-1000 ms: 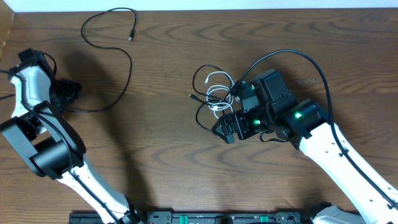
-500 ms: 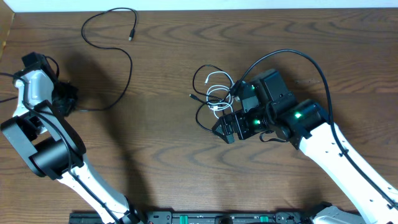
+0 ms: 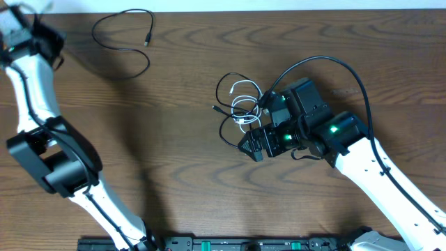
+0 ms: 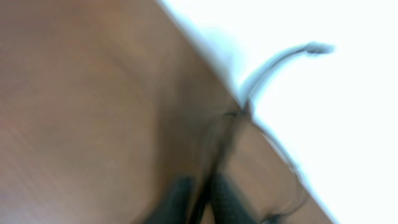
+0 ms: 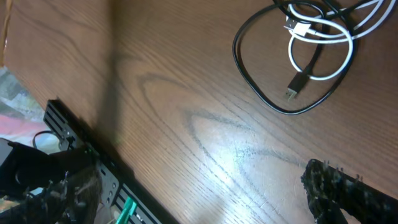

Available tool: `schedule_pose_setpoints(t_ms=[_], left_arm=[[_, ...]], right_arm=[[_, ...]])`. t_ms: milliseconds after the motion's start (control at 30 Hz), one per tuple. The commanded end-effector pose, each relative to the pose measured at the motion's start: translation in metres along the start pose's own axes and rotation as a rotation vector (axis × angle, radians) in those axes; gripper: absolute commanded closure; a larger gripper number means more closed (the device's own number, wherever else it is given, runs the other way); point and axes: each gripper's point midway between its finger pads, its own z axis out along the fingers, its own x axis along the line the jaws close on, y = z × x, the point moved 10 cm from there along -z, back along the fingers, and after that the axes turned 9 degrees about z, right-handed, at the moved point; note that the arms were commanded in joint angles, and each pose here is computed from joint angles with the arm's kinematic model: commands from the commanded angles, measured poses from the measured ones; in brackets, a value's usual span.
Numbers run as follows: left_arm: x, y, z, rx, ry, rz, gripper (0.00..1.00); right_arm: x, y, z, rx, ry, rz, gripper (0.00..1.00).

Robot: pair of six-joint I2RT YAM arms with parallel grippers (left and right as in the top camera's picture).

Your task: Untangle cables

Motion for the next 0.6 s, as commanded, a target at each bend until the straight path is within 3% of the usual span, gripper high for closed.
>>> schedule_pose_setpoints(t_ms=[0,200,433,567], left_arm=[[-0.054,-0.021,0.003,0.013,-0.072,0.195,0.38],[-0.051,-0.075,0.035,0.169,0.129,0.358,0.05],[-0.042,-0.081,0.019,0.273,0.169,0.407,0.04],[-0.057,-0.076,-0.011,0.298,0.083,0.401,0.04]], right_arm=[[0.0,-0.001,0.0,0.0,0.006,0.009,0.01],[0.0,-0.001,0.0,0.008,0.013,0.037,0.01],[0.001,-0.002,0.0,0.015,0.025,0.037,0.01],[-0.003,-0.002,0.0,0.004,-0.017,0.075,0.01]])
